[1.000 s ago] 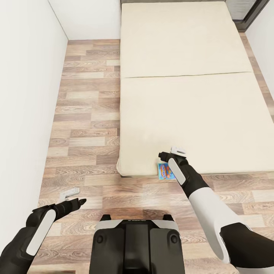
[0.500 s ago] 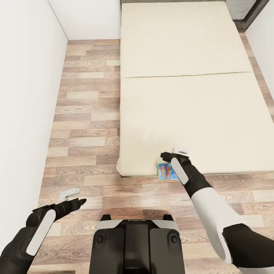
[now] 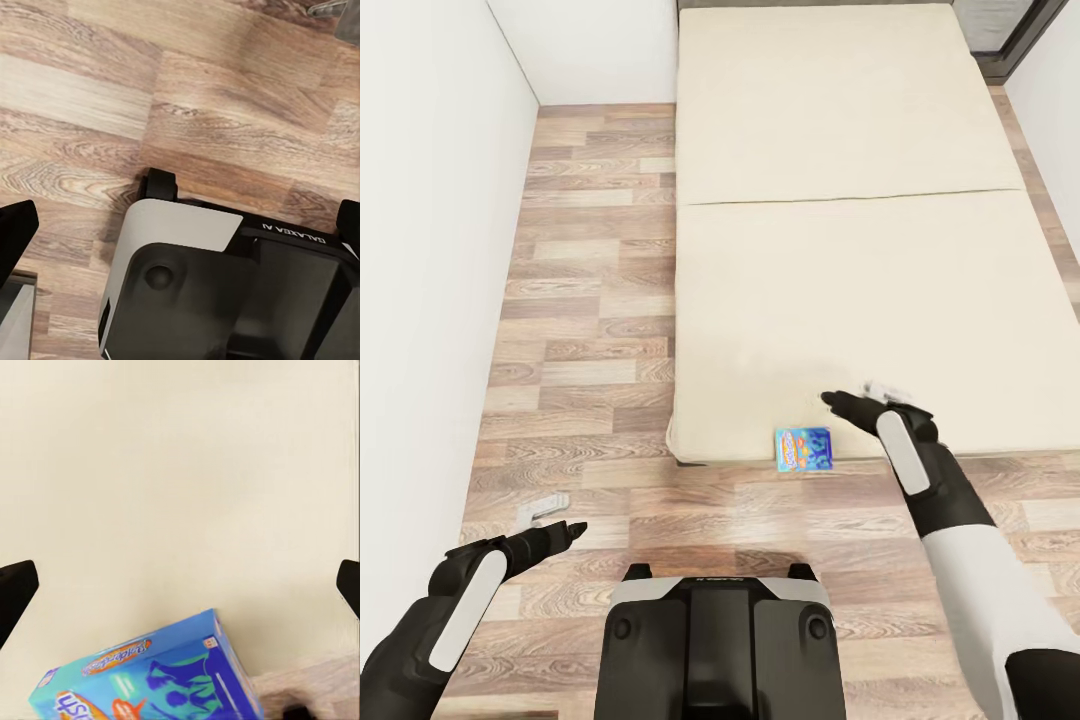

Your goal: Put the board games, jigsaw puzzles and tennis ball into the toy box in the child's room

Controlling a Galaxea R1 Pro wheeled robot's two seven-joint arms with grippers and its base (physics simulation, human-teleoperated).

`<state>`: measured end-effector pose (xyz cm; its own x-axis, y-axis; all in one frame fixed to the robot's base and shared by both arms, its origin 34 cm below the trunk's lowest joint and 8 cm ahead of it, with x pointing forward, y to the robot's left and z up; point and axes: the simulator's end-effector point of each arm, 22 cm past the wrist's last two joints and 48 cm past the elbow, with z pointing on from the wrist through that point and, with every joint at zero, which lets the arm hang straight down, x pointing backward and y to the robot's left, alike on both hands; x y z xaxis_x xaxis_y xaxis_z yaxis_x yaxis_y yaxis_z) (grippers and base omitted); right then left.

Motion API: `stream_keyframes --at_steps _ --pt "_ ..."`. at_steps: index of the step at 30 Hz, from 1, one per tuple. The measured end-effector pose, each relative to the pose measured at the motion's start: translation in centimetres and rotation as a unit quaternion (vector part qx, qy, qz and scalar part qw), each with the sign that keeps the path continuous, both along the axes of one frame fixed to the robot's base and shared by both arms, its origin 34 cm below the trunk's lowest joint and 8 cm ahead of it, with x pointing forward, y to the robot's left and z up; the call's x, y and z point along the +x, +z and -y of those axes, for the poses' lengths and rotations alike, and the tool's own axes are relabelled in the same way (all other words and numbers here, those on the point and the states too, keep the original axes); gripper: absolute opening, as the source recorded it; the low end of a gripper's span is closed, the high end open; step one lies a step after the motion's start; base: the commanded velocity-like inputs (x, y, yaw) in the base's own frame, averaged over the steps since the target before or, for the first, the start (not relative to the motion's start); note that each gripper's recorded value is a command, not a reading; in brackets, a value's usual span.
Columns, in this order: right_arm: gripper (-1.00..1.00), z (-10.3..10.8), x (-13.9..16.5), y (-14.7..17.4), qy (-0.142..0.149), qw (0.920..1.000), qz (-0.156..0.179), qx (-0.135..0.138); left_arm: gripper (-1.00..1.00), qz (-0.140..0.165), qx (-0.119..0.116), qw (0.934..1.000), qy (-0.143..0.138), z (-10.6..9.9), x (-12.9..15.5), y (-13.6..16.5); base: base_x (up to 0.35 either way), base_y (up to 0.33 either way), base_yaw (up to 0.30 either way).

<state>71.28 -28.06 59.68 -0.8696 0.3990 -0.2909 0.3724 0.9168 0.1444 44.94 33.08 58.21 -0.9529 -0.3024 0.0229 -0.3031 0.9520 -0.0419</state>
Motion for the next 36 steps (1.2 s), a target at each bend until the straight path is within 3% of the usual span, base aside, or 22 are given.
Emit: stream_keyframes --at_steps 6,14,18,22,30,33,36 --pt "1.0 2.6 -0.3 3.0 -0.022 0.9955 0.036 0.085 1.0 0.0 0.0 1.0 0.0 0.0 0.0 0.0 0.0 0.0 0.0" --pt "1.0 2.5 -3.2 4.6 -0.025 0.9815 0.053 0.182 1.0 0.0 0.0 1.0 0.0 0.0 0.0 0.0 0.0 0.0 0.0" --pt "1.0 2.1 -6.1 5.1 -0.02 0.9711 0.057 0.231 1.0 0.003 -0.001 1.0 -0.001 0.1 0.3 0.1 0.0 0.0 0.0" --pt "1.0 2.1 -8.0 5.8 -0.019 0.963 0.063 0.261 1.0 0.006 -0.001 1.0 -0.002 0.1 0.5 0.2 0.0 0.0 0.0" --pt "1.0 1.8 -12.8 7.9 -0.023 0.9361 0.086 0.34 1.0 0.009 -0.001 1.0 -0.002 0.1 0.7 0.3 0.0 0.0 0.0" --pt "1.0 1.7 -13.5 8.5 -0.022 0.9301 0.105 0.351 1.0 0.009 -0.001 1.0 -0.003 0.1 0.8 0.4 0.0 0.0 0.0" --pt "1.0 2.1 -14.3 8.5 -0.023 0.9293 0.122 0.348 1.0 0.01 -0.001 0.9999 -0.003 0.1 0.9 0.4 0.0 0.0 0.0"
